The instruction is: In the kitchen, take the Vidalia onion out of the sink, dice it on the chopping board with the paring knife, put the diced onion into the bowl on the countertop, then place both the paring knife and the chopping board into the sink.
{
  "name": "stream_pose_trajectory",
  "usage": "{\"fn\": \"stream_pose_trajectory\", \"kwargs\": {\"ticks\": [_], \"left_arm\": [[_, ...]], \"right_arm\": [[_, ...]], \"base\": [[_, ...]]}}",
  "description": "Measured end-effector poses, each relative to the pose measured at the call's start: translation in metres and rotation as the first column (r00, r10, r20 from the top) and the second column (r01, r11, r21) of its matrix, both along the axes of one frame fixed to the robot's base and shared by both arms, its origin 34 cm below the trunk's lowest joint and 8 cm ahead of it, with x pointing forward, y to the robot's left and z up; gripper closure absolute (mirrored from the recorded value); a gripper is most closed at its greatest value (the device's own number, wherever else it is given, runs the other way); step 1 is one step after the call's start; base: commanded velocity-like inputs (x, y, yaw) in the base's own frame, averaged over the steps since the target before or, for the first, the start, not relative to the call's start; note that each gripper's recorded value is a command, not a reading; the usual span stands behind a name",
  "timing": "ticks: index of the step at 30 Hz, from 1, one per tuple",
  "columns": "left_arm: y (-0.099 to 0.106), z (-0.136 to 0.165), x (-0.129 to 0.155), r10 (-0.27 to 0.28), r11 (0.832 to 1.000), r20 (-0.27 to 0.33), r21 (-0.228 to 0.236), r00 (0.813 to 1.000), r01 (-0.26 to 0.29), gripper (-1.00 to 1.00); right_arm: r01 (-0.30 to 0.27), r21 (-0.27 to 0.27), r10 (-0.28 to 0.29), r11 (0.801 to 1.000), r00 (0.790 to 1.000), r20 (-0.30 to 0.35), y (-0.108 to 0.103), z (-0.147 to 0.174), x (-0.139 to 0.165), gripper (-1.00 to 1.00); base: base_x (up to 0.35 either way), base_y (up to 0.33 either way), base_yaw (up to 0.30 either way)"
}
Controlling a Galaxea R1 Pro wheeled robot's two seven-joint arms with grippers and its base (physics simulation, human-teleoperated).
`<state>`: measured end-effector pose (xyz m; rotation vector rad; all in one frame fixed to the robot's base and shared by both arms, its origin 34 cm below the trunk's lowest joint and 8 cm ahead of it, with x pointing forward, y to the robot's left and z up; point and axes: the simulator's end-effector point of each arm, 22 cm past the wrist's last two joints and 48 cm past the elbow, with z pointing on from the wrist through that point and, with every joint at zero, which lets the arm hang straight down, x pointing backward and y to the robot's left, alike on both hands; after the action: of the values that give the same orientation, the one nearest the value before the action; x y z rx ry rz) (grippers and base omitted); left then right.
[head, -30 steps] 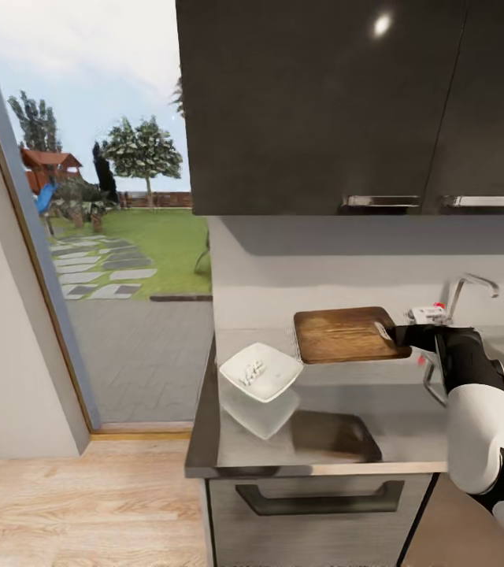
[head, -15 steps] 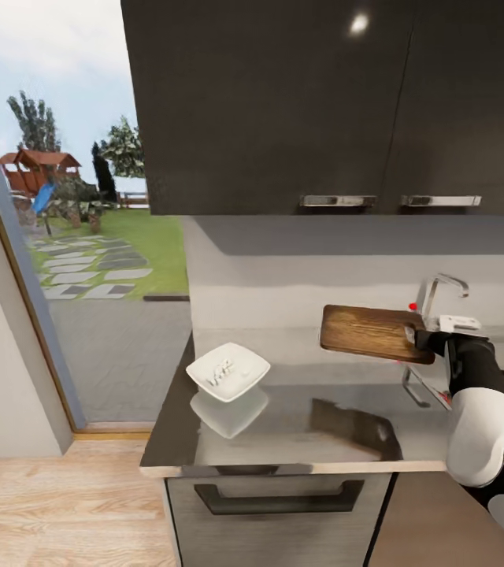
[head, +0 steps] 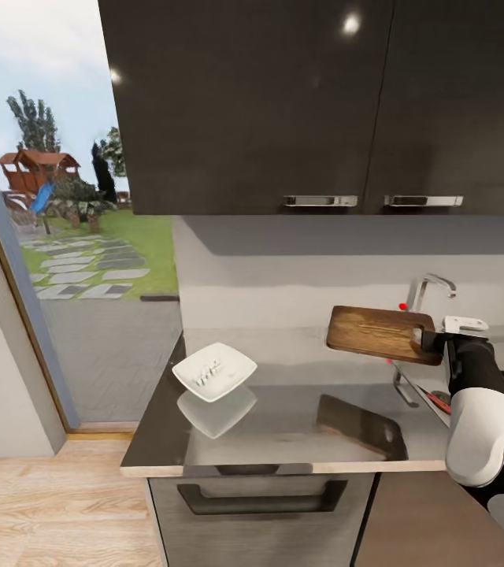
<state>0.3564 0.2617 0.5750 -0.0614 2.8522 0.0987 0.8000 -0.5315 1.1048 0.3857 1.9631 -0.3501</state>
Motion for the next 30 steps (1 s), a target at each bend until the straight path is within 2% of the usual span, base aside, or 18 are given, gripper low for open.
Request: {"fn": "stream_pose_trajectory", "kwargs": {"ticks": [5,18,20,24,25,27,30], "left_arm": [[0.0,-0.003,-0.01,0.0,1.0,-0.013,0.0,1.0,0.0,-1.0],[-0.003,0.012,-0.014,-0.001,1.0,-0.016,-0.003,1.0,0.001,-1.0],[-0.003,0.014,-0.014,-0.001,1.0,-0.016,-0.003,1.0,0.001,-1.0],[-0.003,0.019,-0.015,-0.002,1.0,-0.016,-0.003,1.0,0.002,-1.0],[-0.003,0.02,-0.016,-0.002,1.0,-0.016,-0.003,1.0,0.002,-1.0],[-0.003,0.022,-0.016,-0.002,1.0,-0.016,-0.003,1.0,0.001,-1.0],[-0.003,0.025,-0.017,-0.001,1.0,-0.016,-0.002,1.0,0.001,-1.0]], "right_arm": [[0.025,-0.006,-0.025,1.0,1.0,-0.004,-0.005,-0.001,-0.002,1.0],[0.038,-0.009,-0.038,0.999,0.999,-0.008,-0.005,0.013,-0.006,1.0],[0.058,-0.005,-0.058,0.998,0.998,-0.008,-0.008,0.013,-0.008,1.0],[0.137,0.063,-0.137,0.989,0.991,-0.006,-0.013,0.002,-0.014,1.0],[0.171,0.072,-0.171,0.983,0.985,-0.015,-0.016,-0.004,-0.017,1.0],[0.213,0.07,-0.212,0.975,0.977,-0.014,-0.019,-0.011,-0.02,1.0],[0.286,0.037,-0.287,0.958,0.958,0.013,-0.025,-0.017,-0.026,1.0]], "base": [[0.0,0.0,0.0],[0.0,0.0,0.0],[0.0,0.0,0.0],[0.0,0.0,0.0],[0.0,0.0,0.0],[0.0,0.0,0.0],[0.0,0.0,0.0]]}}
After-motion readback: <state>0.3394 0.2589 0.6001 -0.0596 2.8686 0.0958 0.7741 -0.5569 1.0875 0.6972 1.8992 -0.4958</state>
